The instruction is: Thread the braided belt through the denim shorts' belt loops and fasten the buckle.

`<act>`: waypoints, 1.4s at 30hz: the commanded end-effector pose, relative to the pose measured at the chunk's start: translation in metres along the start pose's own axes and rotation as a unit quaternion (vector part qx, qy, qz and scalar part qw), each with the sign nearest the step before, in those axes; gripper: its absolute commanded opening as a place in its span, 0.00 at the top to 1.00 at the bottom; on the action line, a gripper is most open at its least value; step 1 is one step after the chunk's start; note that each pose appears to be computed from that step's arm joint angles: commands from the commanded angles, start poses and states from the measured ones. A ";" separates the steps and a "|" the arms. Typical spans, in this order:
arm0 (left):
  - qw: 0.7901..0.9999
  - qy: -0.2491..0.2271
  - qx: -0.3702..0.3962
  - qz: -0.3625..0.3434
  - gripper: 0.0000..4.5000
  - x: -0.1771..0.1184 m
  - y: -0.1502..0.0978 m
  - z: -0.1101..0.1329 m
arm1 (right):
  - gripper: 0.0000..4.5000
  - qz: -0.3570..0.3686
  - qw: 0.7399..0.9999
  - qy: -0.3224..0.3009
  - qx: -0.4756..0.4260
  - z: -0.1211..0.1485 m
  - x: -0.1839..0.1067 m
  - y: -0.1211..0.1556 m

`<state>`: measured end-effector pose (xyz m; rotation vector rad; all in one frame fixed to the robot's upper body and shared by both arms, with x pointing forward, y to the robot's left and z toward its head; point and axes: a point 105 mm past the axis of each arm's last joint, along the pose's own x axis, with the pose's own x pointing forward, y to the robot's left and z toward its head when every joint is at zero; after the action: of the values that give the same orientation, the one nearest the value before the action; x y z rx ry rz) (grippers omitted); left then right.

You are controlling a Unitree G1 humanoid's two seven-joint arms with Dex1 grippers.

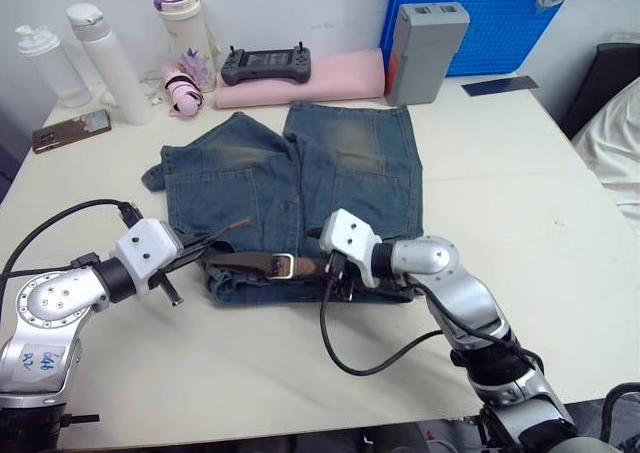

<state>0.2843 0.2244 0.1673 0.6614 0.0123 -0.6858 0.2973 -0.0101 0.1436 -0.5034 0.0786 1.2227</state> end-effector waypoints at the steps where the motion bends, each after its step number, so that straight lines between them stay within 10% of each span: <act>1: 1.000 -0.017 0.010 0.012 1.00 0.002 0.006 0.009 | 0.02 -0.018 0.999 -0.041 -0.026 0.021 0.001 0.002; 22: 0.999 -0.011 -0.047 0.015 1.00 -0.003 0.022 -0.002 | 0.02 -0.083 0.994 -0.064 0.003 0.034 0.025 -0.009; 29: 0.999 -0.004 -0.051 0.003 1.00 -0.004 0.018 -0.003 | 0.53 -0.085 0.993 -0.075 0.037 0.034 0.019 -0.013; 33: 0.999 -0.002 -0.052 0.000 1.00 -0.005 0.017 -0.004 | 0.98 -0.062 0.994 -0.072 0.046 0.033 0.016 -0.006; 42: 0.999 -0.003 -0.047 -0.005 1.00 -0.004 0.017 0.000 | 0.98 -0.033 0.999 -0.022 0.037 0.012 0.026 0.010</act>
<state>0.2939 0.2367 0.1617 0.5316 0.0871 -0.6948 0.2968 0.0163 0.1378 -0.3994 0.0967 1.1563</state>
